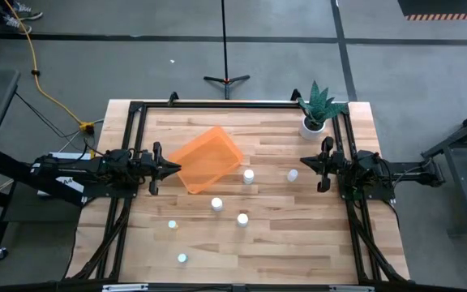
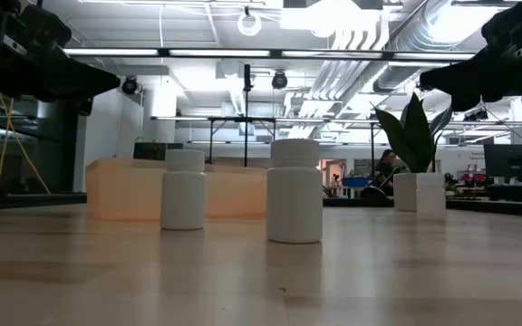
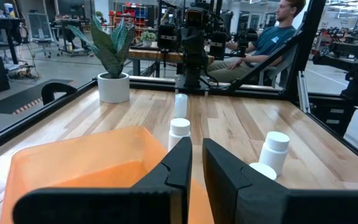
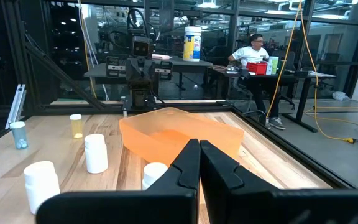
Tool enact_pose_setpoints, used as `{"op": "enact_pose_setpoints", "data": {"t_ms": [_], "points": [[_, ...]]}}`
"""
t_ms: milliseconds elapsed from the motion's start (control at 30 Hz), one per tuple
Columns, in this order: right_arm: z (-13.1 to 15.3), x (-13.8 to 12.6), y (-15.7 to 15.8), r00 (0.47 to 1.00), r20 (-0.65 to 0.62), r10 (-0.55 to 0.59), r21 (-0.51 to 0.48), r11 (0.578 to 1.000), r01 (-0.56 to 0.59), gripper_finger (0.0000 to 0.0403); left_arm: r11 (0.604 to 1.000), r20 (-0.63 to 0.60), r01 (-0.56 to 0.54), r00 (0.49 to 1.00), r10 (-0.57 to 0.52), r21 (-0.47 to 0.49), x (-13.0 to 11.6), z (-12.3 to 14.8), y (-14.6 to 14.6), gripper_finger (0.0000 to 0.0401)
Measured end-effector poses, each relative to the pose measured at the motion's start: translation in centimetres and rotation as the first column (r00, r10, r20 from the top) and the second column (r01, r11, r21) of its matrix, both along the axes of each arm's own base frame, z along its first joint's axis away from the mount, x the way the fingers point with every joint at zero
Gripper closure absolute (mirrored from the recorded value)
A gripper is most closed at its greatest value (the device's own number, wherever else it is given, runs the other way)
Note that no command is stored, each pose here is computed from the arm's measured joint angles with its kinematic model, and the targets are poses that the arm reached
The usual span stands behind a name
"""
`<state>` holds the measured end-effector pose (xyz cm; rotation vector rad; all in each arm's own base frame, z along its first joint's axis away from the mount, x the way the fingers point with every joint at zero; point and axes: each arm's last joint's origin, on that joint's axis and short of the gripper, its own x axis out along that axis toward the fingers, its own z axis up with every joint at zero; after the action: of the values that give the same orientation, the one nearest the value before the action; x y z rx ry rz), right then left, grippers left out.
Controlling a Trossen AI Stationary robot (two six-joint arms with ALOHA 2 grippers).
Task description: Pick and place pill bottles into a basket
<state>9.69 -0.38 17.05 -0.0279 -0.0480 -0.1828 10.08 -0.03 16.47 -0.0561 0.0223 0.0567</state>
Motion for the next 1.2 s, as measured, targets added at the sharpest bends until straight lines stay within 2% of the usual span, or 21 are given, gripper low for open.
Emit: {"op": "enact_pose_setpoints", "data": {"t_ms": [1067,1200], "points": [[-0.01,0.0,0.0,1.0,0.0,0.001,0.0,1.0,-0.001,0.0402,1.0,0.0,0.0,1.0,0.0,0.0,0.0,-0.01,0.0,0.0327],[-0.02,0.01,0.07,1.0,0.005,0.025,0.031,0.999,-0.025,0.0402,1.0,0.0,0.0,1.0,0.0,0.0,0.0,-0.01,0.0,0.0327]]}}
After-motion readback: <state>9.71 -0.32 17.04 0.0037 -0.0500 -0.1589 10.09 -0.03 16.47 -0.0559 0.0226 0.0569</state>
